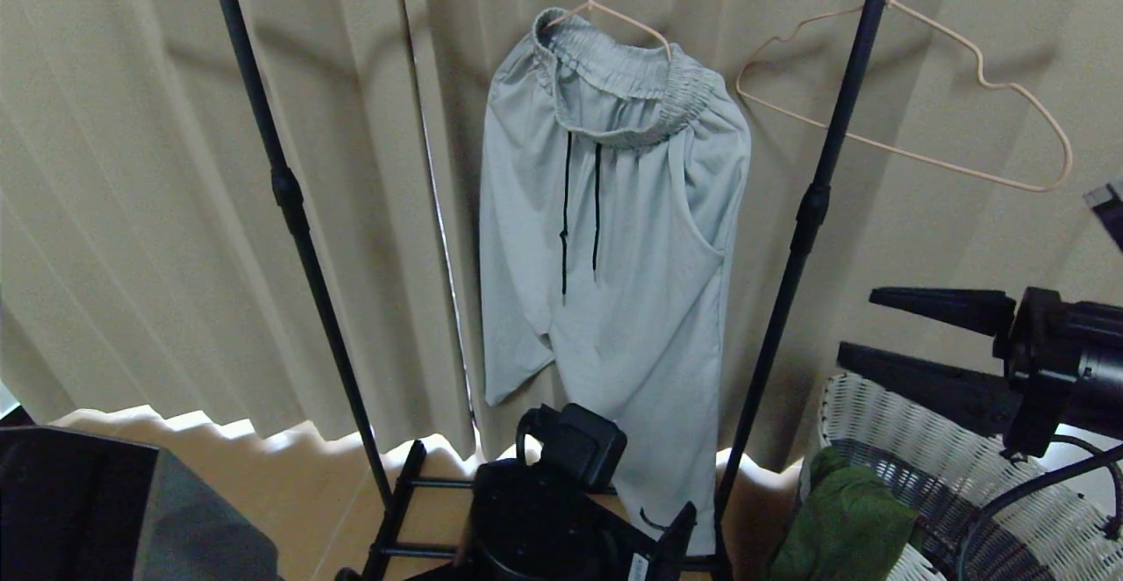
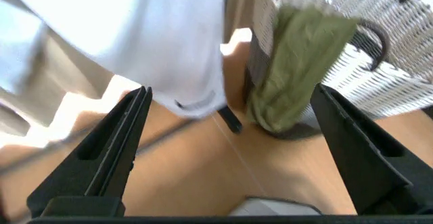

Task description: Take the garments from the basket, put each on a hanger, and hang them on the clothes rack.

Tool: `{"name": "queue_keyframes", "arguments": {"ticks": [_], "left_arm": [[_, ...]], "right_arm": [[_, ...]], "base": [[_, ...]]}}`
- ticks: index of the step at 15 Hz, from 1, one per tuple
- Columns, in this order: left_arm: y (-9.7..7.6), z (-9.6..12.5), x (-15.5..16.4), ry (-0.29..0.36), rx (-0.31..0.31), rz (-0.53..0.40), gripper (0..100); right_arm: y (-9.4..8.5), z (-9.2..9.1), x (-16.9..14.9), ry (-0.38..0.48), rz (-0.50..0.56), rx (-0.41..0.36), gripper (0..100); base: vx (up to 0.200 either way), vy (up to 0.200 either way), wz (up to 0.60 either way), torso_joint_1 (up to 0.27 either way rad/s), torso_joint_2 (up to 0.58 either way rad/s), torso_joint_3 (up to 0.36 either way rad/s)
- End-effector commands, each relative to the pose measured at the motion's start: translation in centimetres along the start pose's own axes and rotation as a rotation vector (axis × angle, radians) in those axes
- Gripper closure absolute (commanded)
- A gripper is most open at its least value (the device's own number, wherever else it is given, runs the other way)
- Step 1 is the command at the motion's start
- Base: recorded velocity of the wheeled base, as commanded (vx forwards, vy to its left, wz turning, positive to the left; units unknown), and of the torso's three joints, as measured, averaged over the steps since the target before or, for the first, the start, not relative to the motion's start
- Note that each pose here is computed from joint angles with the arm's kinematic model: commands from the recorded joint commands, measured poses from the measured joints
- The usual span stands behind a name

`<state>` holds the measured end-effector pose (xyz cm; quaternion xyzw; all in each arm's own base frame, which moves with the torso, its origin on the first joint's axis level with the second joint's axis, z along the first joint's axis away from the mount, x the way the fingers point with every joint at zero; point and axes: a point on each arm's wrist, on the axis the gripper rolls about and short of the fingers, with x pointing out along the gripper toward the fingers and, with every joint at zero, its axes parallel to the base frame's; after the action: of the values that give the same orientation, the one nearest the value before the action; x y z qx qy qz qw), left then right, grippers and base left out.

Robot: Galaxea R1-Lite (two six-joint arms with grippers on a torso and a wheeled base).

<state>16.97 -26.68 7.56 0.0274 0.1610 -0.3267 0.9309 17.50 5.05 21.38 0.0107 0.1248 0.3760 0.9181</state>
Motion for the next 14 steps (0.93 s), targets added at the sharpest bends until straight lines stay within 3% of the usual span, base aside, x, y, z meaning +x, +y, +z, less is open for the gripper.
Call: {"name": "queue_keyframes", "arguments": {"ticks": [1, 3, 6, 7, 9, 11, 13, 14], "left_arm": [[2.8, 1.3, -2.6, -0.070, 0.045, 0.053, 0], [6.1, 3.9, -6.0, -0.125, 0.021, 0.132, 0], [8.8, 6.0, -12.1, -0.098, 0.003, 0.171, 0], [9.8, 6.5, -16.0, -0.065, -0.006, 0.181, 0], [10.7, 5.5, -21.2, -0.019, -0.027, 0.217, 0], [11.0, 3.8, -24.8, -0.018, -0.048, 0.268, 0], [11.0, 3.0, -25.9, -0.030, -0.056, 0.291, 0], [11.1, 1.6, -26.9, -0.046, -0.067, 0.324, 0]], "right_arm": [[-1.7, -1.8, -0.6, 0.116, -0.086, 0.021, 0], [-2.1, -3.0, -1.3, 0.225, -0.136, 0.008, 0], [-2.3, -5.0, -1.8, 0.378, -0.344, -0.115, 0], [-2.3, -5.9, -2.1, 0.437, -0.429, -0.148, 0], [-2.1, -6.7, -2.5, 0.453, -0.499, -0.160, 0], [-2.0, -7.9, -2.7, 0.462, -0.566, -0.175, 0], [-2.0, -8.6, -2.7, 0.463, -0.591, -0.184, 0], [-2.2, -9.0, -2.5, 0.461, -0.603, -0.227, 0]], "base": [[0.000, 0.000, 0.00, 0.000, 0.00, 0.000], [0.000, 0.000, 0.00, 0.000, 0.00, 0.000], [0.000, 0.000, 0.00, 0.000, 0.00, 0.000], [0.000, 0.000, 0.00, 0.000, 0.00, 0.000], [0.000, 0.000, 0.00, 0.000, 0.00, 0.000], [0.000, 0.000, 0.00, 0.000, 0.00, 0.000], [0.000, 0.000, 0.00, 0.000, 0.00, 0.000], [0.000, 0.000, 0.00, 0.000, 0.00, 0.000]]}}
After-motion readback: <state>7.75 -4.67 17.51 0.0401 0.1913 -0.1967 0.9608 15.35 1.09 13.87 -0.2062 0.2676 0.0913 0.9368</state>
